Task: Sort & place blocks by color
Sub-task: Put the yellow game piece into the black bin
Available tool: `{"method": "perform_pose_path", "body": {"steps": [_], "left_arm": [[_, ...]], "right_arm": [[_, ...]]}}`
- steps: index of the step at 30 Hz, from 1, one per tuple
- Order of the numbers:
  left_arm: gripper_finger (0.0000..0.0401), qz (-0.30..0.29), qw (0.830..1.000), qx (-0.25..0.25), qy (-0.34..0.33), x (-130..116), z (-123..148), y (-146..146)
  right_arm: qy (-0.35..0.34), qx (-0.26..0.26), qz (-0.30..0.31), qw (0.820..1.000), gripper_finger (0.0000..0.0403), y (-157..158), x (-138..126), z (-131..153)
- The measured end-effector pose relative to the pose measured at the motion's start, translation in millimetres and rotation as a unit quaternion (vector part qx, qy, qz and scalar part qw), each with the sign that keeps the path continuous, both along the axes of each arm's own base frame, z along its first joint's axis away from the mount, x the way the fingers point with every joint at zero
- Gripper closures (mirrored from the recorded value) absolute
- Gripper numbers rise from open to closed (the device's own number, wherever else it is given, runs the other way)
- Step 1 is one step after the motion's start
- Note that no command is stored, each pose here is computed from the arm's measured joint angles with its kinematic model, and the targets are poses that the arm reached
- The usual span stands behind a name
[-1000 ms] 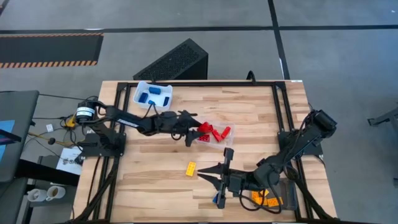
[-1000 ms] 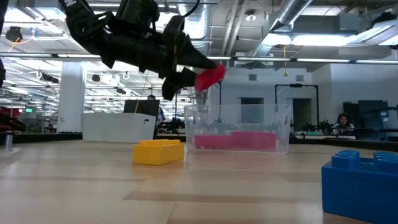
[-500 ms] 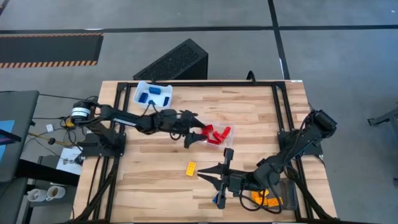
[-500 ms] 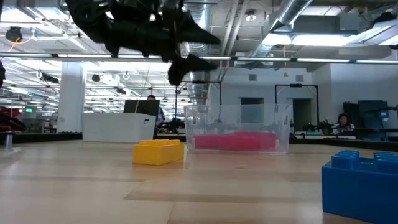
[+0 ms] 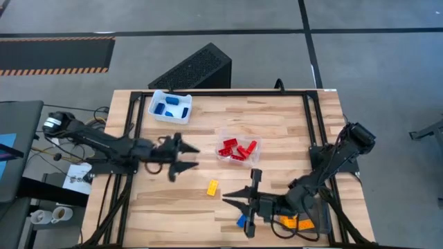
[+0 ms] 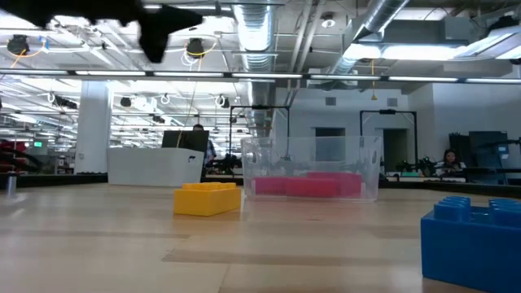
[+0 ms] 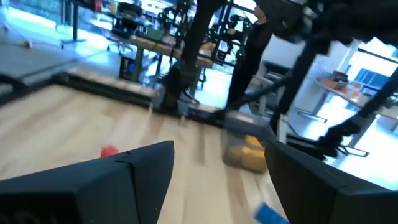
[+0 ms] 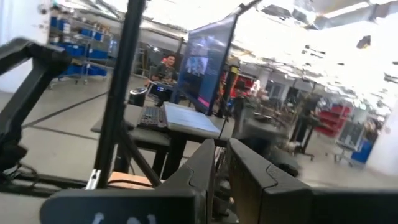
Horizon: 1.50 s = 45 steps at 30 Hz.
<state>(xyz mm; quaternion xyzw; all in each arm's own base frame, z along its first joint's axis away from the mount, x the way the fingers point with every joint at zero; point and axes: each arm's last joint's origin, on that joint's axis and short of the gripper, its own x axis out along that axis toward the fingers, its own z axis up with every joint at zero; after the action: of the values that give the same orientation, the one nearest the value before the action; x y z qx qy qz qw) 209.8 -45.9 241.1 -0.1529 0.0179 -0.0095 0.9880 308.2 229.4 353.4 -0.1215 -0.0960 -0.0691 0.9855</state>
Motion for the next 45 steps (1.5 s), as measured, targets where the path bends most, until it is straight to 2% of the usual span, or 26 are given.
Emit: {"method": "perform_pose_path", "body": {"steps": [6,13,28,32,37,45], "left_arm": [[0.0172,-0.006,1.0,-0.026,0.009,-40.8,-27.5,-23.0],[0.0173,0.002,0.999,-0.034,-0.007,-66.4,-34.5,-35.1],[0.0173,-0.017,0.999,-0.026,0.033,-82.3,-52.1,-68.0],[0.0173,-0.042,0.999,-0.028,0.01,-87.6,-46.6,-74.8],[0.0173,-0.062,0.998,-0.003,-0.021,-93.6,-39.0,-80.3],[0.0173,-0.067,0.998,-0.009,-0.015,-94.0,-41.0,-82.1]], "right_arm": [[0.002,0.056,-0.015,0.998,0.0336,-18.0,15.2,-4.4],[0.027,0.114,-0.007,0.993,0.0336,-36.8,30.1,-13.1],[0.076,0.151,-0.023,0.985,0.0336,-53.9,41.0,-26.5],[0.082,0.157,-0.027,0.984,0.0336,-56.3,42.2,-28.4],[0.082,0.158,-0.027,0.984,0.0336,-56.2,42.2,-28.5],[0.082,0.159,-0.027,0.984,0.0336,-56.3,42.2,-28.4]]}}
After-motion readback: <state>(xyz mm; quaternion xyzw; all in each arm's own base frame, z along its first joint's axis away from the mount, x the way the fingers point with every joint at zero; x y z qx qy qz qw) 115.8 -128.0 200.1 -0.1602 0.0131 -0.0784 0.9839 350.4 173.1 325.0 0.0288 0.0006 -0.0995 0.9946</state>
